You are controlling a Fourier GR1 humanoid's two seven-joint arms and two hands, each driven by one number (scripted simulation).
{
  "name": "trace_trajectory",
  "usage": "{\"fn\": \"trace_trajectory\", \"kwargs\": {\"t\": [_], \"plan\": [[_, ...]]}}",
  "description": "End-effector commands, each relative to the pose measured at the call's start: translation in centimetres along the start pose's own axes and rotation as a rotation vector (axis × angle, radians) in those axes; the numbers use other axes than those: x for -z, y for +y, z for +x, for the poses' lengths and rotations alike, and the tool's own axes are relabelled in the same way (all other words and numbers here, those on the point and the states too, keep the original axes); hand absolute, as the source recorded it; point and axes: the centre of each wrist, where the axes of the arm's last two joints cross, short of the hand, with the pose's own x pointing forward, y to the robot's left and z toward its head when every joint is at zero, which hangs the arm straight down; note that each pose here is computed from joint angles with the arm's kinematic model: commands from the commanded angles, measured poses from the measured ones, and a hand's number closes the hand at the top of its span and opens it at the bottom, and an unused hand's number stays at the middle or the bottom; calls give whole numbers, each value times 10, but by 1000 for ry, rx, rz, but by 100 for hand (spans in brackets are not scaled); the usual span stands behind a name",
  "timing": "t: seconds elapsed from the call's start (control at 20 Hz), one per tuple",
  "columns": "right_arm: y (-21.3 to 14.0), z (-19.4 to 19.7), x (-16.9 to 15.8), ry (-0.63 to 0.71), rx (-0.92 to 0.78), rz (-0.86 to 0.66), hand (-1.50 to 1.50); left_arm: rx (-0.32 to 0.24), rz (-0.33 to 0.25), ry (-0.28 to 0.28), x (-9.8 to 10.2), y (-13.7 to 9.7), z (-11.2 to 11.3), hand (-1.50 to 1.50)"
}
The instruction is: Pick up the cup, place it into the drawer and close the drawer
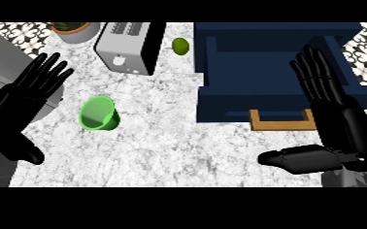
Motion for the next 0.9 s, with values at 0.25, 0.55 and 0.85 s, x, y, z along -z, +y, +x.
{"fn": "trace_trajectory", "kwargs": {"t": [0.25,0.55,0.85], "plan": [[-11,-6,3,-24,-3,11,-150,11,29,115,-4,34,-55,-150],[-1,7,32,-41,-2,28,-150,85,96,148,-4,39,-92,-150],[-28,6,24,-49,-19,6,-150,61,103,171,-35,43,-121,-150]]}}
